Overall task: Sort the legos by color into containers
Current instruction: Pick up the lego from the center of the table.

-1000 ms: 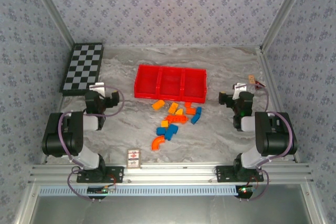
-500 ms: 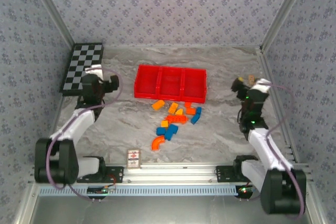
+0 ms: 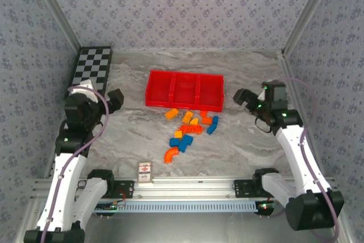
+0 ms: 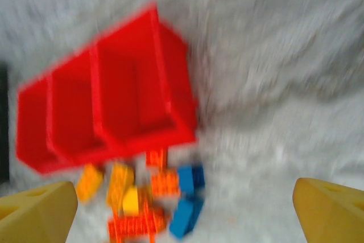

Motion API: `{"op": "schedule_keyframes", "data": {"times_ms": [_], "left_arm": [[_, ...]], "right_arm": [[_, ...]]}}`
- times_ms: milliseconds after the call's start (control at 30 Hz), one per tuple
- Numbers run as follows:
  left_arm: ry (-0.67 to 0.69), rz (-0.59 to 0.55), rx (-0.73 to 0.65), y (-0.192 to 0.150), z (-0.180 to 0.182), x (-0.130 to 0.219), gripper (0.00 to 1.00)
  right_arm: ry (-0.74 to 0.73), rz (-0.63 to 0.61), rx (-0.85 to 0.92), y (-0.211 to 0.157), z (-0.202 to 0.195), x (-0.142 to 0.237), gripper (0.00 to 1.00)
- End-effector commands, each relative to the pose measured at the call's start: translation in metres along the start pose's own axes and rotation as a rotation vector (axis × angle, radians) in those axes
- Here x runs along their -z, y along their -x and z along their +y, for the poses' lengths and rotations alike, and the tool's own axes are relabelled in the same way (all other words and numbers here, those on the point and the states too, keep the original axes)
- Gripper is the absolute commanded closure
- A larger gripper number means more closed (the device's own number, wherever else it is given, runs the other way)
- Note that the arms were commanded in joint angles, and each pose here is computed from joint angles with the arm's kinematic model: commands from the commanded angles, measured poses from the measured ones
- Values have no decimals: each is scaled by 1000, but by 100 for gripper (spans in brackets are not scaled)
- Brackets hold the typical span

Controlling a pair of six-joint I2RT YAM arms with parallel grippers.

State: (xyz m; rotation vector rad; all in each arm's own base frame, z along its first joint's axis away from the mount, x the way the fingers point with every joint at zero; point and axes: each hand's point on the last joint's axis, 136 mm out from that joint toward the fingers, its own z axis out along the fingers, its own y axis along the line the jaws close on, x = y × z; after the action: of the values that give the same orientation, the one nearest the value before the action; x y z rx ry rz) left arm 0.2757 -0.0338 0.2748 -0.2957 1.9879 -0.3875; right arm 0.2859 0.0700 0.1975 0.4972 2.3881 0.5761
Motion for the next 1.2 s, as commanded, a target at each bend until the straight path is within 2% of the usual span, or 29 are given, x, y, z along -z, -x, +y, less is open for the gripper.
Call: {"op": "schedule_keyframes", "data": {"times_ms": [0,67,100,233,367,467,600,867,1000,1167], "left_arm": [[60,388,172,-96,16,14,0],[40,489,195,-126,12,16,0],[39,499,178,-130,9,17,0],[18,496,38,-134,-5,27,0],[-85,493,32,-135,-30,33,0],[-97,485,-6,-140,-29,34,0],[-183,534,-62,-150,-43,35,0],[-149,558,-95,-155,-40,33,0],[-115,519,-98,-149,-34,34,0],[-120,495,-90,-146,-34,35,0]], "right_arm": [[-137,227,-29,-63,-17,-4,0],[-148,272,-14,-81,-16,-19,0],[-175,289,-12,-87,-19,-24,0],[-240,353,32,-109,-17,-45,1],[-233,335,50,-117,-1,-69,2],[-272,346,47,-117,-1,-84,14],[-263,335,86,-117,11,-99,26],[-340,333,142,-127,16,-117,28],[-404,352,151,-134,11,-122,37],[-452,356,152,-138,6,-128,40]]}}
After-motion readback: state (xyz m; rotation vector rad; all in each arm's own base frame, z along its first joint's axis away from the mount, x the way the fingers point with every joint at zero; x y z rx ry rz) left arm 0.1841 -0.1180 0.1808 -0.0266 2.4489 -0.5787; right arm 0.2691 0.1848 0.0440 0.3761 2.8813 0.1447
